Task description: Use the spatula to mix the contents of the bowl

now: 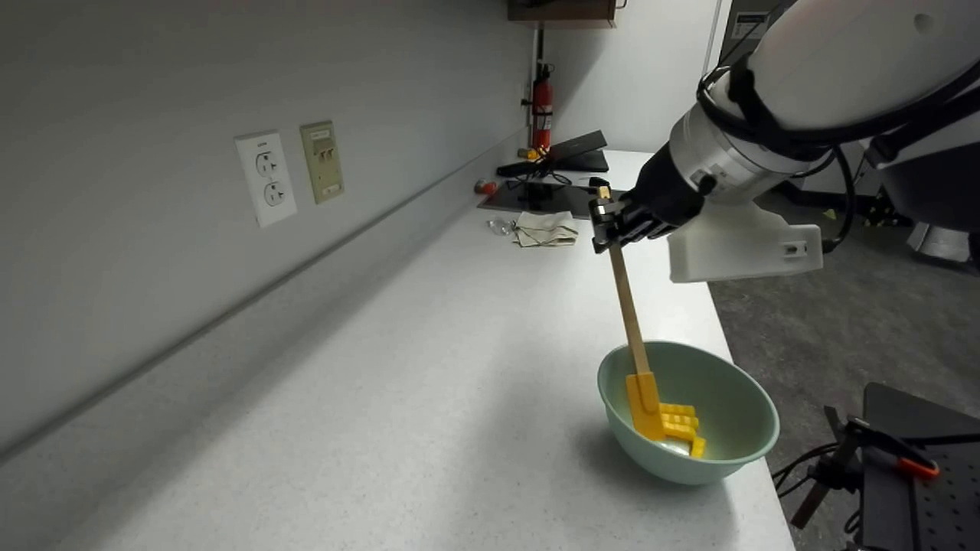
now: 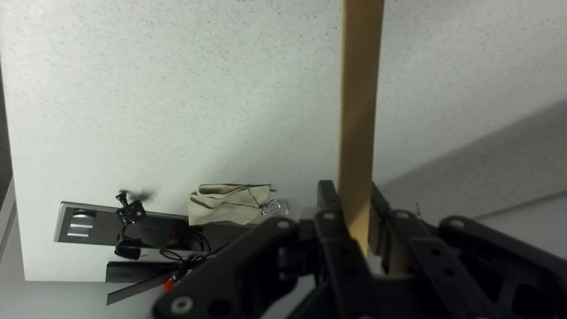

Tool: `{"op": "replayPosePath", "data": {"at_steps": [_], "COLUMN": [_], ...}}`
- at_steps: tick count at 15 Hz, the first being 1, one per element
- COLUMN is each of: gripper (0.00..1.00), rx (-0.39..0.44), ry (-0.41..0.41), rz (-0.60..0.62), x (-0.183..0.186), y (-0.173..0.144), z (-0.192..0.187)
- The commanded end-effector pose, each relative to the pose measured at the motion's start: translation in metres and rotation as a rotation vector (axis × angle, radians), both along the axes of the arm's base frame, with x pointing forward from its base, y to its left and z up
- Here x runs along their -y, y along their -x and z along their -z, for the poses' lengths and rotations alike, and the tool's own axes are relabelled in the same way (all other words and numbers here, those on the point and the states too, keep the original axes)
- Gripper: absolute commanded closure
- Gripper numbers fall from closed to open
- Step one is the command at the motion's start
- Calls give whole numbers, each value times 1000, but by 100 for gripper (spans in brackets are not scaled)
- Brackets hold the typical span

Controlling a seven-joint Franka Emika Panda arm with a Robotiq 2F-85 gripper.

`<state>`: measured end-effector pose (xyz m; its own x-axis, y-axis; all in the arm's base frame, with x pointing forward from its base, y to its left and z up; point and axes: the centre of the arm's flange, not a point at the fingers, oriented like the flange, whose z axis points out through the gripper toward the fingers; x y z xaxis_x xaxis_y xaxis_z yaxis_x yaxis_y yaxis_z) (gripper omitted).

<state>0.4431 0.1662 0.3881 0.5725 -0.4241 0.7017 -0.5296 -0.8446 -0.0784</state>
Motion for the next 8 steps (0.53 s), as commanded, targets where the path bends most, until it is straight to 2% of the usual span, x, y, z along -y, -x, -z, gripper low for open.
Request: {"op": "replayPosePath", "data": {"at_steps": [1, 5, 8], "gripper": [96, 96, 96], "rx": [31, 21, 0], "ry": [50, 95, 90], "rz": [-7, -7, 1], "x": [4, 6, 6], "y": [2, 7, 9], "z": [-1, 4, 7]}}
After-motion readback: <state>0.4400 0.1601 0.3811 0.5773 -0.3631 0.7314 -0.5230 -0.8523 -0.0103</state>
